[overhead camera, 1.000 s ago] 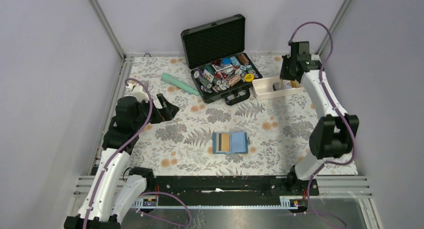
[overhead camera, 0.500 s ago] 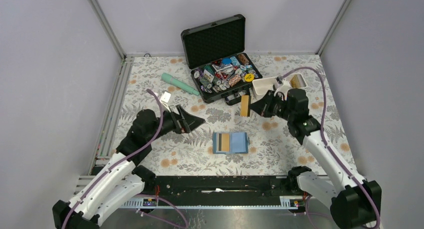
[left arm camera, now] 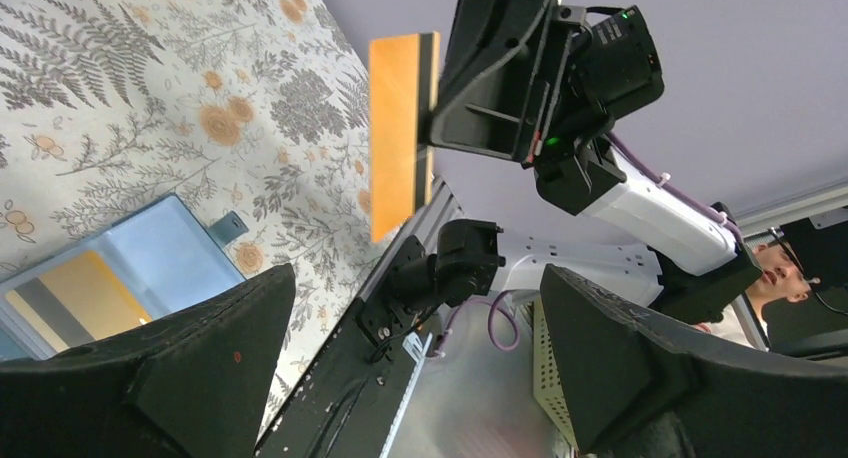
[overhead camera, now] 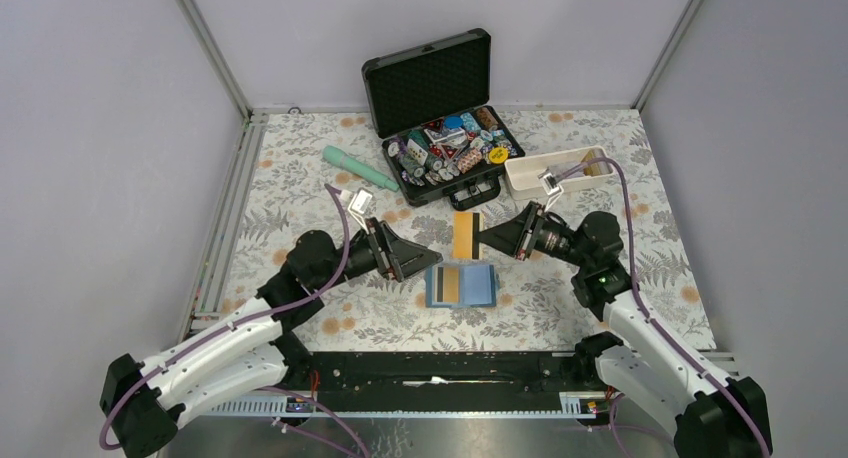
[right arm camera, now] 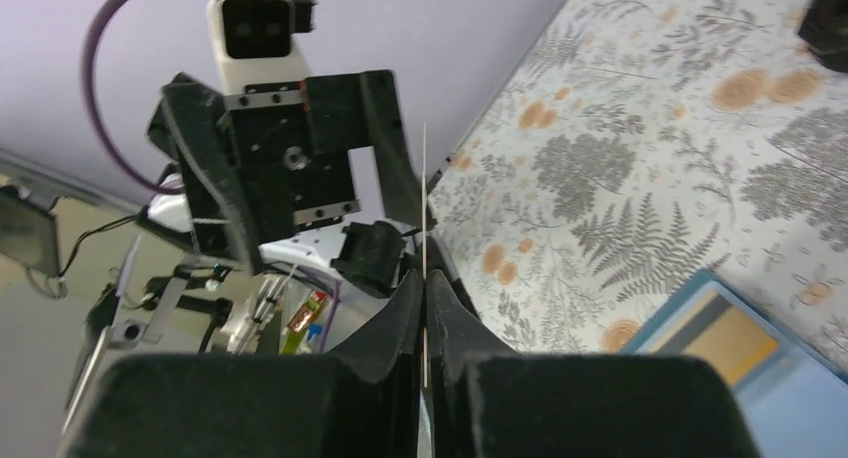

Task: Put the credit cards into the card holder
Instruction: Pick up the credit card from the storage box, then insert the credit card into the card holder.

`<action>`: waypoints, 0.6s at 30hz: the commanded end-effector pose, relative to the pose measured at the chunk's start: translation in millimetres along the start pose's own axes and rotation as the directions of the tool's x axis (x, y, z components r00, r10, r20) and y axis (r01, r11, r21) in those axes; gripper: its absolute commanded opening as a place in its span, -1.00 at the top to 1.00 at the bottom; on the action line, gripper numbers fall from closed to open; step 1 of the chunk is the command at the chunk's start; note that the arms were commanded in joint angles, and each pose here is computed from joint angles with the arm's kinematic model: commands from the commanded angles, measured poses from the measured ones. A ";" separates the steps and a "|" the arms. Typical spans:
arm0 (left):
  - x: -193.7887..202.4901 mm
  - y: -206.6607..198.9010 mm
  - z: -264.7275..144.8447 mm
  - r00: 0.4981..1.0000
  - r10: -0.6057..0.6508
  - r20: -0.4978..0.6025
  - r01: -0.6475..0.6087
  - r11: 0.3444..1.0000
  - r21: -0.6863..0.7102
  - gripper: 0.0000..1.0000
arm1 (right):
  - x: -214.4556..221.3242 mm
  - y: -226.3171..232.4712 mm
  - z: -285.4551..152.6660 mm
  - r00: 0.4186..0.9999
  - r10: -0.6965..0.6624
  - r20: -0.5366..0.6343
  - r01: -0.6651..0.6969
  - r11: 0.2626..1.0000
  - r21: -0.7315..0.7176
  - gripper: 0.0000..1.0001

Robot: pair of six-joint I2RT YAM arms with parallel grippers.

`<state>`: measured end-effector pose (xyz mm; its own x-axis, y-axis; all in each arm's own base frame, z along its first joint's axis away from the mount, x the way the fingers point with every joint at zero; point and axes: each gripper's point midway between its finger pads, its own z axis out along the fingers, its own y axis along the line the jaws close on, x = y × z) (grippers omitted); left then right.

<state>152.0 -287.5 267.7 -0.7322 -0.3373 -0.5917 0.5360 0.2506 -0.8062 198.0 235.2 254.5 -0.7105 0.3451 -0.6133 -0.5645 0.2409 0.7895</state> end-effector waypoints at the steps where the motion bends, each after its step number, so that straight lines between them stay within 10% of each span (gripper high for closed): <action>1: -26.8 -22.4 6.2 0.994 0.065 0.090 -0.070 0.996 0.056 -0.98 | -4.5 45.1 -1.4 0.997 -0.063 -0.034 0.055 0.979 -0.198 1.00; 7: -20.5 -36.9 19.9 0.998 0.066 0.021 -0.068 0.987 0.145 -0.95 | 1.5 61.1 -2.0 0.992 -0.089 -0.089 0.060 0.956 -0.288 1.00; 18: -19.3 -38.4 29.8 0.998 0.060 -0.002 -0.059 0.984 0.170 -0.07 | 6.9 54.5 4.8 0.990 -0.078 -0.117 0.040 0.956 -0.292 1.00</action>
<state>162.8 -312.7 275.7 -0.7343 -0.2999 -0.6090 0.5749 0.2023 -0.7928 171.2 251.6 273.3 -0.7508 0.2270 -0.6204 -0.6298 0.0376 0.7759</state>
